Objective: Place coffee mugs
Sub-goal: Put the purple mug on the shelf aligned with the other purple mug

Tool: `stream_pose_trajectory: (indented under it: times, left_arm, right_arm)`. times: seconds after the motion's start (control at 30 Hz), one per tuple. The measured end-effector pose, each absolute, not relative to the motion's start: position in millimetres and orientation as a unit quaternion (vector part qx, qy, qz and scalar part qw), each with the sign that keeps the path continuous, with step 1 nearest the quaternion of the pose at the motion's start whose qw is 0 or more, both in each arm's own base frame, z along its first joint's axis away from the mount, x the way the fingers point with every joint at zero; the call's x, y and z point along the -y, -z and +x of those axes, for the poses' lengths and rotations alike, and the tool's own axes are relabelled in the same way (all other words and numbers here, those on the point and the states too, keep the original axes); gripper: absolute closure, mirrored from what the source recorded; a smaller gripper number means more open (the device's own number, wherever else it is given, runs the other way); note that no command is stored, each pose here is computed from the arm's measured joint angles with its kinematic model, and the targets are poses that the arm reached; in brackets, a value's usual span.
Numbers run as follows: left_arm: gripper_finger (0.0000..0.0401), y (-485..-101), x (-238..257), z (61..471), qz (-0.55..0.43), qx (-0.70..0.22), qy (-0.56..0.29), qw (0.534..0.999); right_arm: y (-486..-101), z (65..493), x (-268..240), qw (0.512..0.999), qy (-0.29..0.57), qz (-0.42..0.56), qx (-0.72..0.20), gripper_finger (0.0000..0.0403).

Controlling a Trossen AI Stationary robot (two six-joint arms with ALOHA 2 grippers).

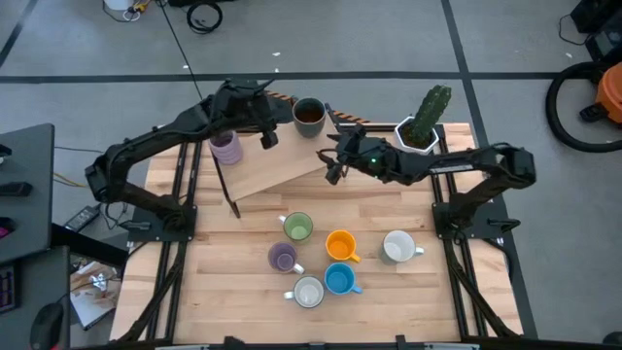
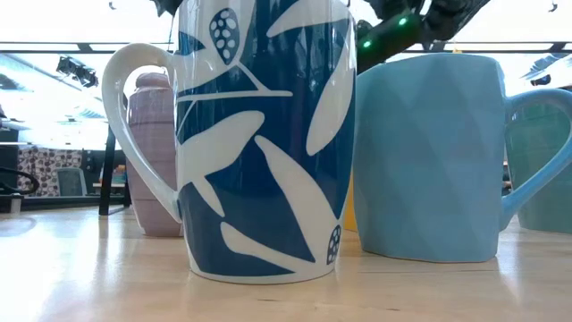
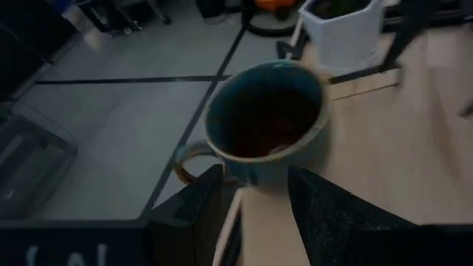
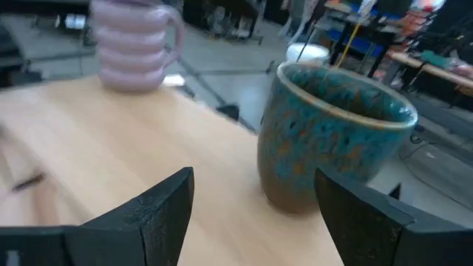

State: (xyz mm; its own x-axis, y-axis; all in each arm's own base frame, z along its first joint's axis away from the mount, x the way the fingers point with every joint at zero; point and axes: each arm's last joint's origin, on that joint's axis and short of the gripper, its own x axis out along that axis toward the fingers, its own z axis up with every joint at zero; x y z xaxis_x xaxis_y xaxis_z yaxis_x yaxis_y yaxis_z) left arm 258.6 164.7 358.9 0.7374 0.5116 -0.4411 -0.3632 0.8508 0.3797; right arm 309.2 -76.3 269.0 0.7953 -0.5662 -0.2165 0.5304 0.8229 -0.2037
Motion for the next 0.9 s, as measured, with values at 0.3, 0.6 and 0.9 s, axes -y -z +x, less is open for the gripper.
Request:
stream_pose_trajectory:
  times: [0.3,0.6,0.9]
  left_arm:
    - [0.0266,-382.7,-105.4,240.6,0.123,-0.172,-0.17,0.963]
    - [0.0278,-337.3,-46.0,225.0,0.103,-0.185,-0.063,0.975]
    - [0.0278,-246.8,22.5,210.1,0.078,-0.221,0.055,0.971]
  right_arm:
    - [-292.7,280.4,55.0,0.939,0.297,-0.07,-0.161,0.0118]
    - [-296.5,274.7,40.4,0.946,0.27,-0.068,-0.168,0.0118]
    - [-284.1,272.7,17.8,0.948,0.21,-0.071,-0.229,0.0122]
